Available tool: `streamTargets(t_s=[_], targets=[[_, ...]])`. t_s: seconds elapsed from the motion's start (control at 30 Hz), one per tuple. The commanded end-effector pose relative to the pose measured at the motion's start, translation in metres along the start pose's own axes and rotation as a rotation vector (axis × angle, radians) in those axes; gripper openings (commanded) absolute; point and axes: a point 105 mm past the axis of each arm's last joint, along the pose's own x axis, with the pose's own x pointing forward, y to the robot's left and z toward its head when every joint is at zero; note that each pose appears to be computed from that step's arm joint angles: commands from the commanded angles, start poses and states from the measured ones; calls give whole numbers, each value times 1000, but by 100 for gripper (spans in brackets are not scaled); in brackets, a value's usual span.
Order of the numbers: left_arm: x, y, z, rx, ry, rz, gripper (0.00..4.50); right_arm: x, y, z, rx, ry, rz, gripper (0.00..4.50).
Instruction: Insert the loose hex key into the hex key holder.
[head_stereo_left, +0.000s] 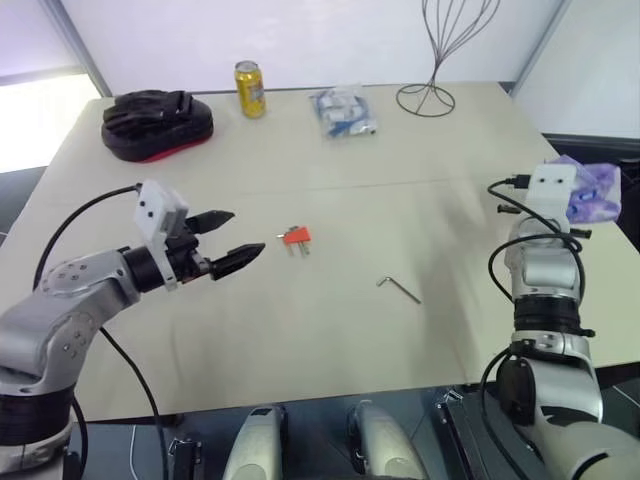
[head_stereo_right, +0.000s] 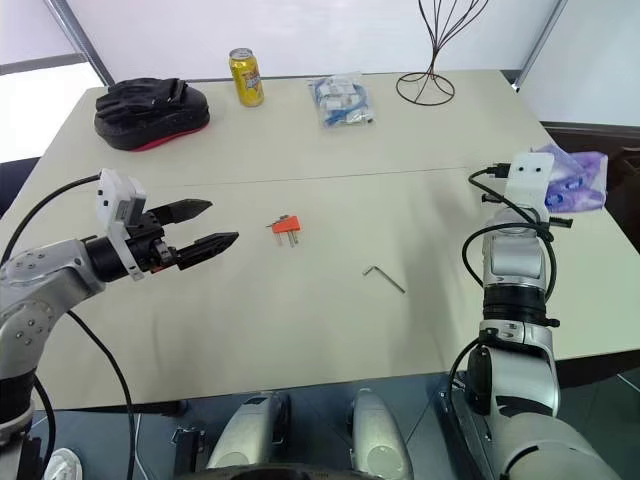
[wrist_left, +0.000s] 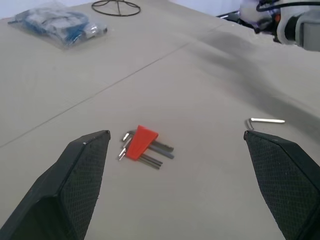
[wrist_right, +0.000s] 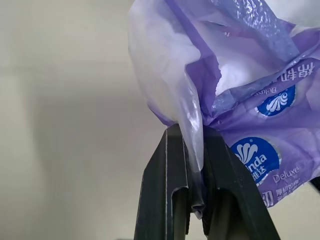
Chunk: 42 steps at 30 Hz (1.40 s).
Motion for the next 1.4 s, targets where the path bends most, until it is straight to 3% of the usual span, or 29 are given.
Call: streamTargets(t_s=[0.03, 0.17, 0.33, 0.37, 0.43, 0.63, 0.7, 0.77, 0.93, 1.1, 1.2, 1.4], targets=[[1, -3, 10, 44, -31, -2, 450, -1, -14, 18, 118, 15, -59, 3], [1, -3, 10, 43, -29, -1, 450, 0, -11, 10, 175, 90, -45, 157], [0, -2, 10, 44, -25, 1, 450, -1, -22, 6, 238, 141, -93, 430], [1, -2, 10, 44, -25, 0, 450, -1, -23, 6, 256, 150, -99, 441], [1, -2, 11, 45, -24, -3, 450, -4, -16, 22, 295, 97, -22, 441], [3, -2, 11, 46, -24, -9, 450, -45, 6, 98, 255, -290, 189, 441], [3, -2, 11, 47, -24, -11, 450, -70, 21, 123, 226, -434, 321, 441], [3, -3, 12, 46, -26, -11, 450, -93, 49, 133, 209, -492, 527, 441], [3, -1, 12, 48, -24, -11, 450, -143, 122, 99, -74, -422, 1088, 441], [1, 2, 15, 58, -21, -8, 450, -177, 146, 56, -293, -248, 1521, 441], [-3, 3, 17, 64, -18, -3, 450, -184, 152, 42, -407, -231, 1663, 441], [-16, 9, 21, 62, -9, 29, 450, -179, 188, 42, -455, -236, 1718, 441]])
